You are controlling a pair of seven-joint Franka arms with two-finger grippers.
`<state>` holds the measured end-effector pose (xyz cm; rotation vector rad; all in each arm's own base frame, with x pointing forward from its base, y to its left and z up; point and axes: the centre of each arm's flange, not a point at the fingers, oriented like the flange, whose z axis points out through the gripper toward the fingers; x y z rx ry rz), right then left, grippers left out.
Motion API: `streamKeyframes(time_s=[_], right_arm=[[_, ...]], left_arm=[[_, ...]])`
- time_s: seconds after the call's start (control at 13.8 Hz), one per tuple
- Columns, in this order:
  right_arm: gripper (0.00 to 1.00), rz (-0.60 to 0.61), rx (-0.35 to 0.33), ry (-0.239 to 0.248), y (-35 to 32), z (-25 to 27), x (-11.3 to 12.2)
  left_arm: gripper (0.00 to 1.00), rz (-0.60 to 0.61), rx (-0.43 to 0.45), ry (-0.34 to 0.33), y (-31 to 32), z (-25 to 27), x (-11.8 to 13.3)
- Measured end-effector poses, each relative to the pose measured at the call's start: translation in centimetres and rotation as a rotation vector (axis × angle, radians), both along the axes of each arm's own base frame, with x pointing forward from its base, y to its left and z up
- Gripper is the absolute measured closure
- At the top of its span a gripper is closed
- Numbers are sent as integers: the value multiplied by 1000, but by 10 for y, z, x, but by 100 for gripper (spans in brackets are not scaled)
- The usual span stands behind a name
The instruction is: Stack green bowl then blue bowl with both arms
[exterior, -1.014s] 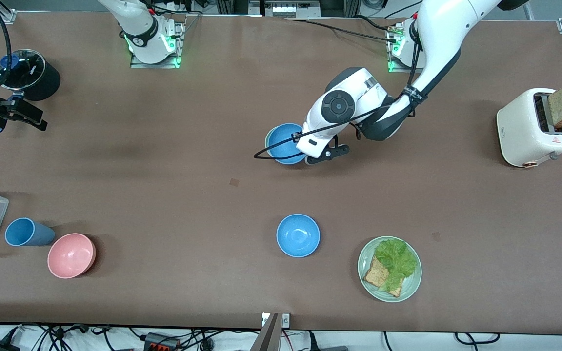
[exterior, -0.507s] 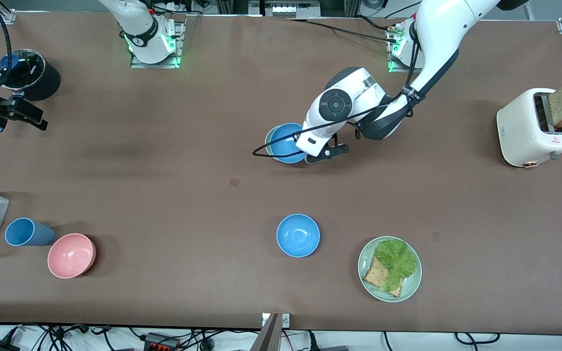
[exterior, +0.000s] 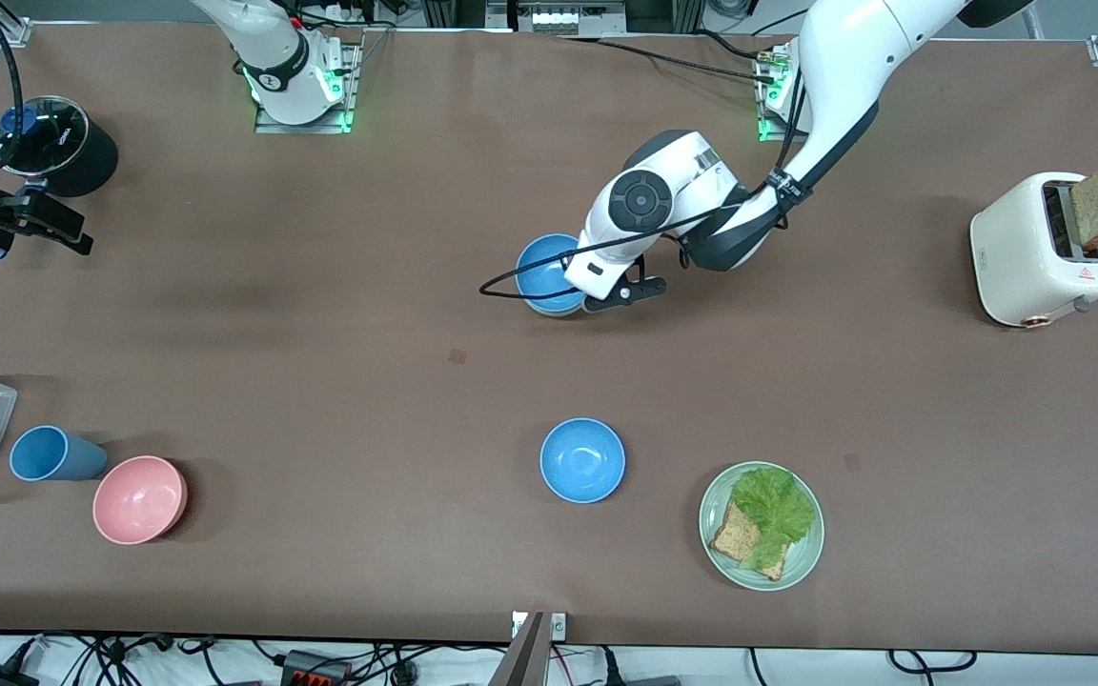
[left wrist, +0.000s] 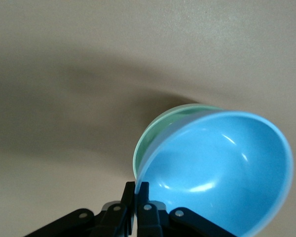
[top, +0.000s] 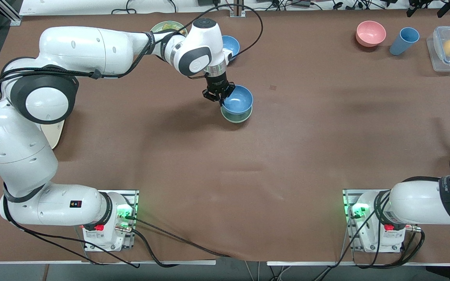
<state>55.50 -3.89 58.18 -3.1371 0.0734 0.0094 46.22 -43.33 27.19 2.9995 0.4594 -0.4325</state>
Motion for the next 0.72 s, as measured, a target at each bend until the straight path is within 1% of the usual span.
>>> streamKeyframes(time_s=[0.07,0.14,0.22,0.29,0.36,0.51,0.72], right_arm=[[0,0,0,0,0,0,0],[0,0,0,0,0,0,0],[0,0,0,0,0,0,0],[0,0,0,0,0,0,0],[0,0,0,0,0,0,0],[0,0,0,0,0,0,0],[0,0,0,0,0,0,0]], left_arm=[[92,0,1,0,0,0,0],[85,2,2,0,1,-1,1],[74,4,5,2,3,-1,2],[66,7,11,5,5,-1,4],[63,10,16,5,7,1,6],[62,24,26,0,15,9,15],[59,50,66,-8,39,38,34]])
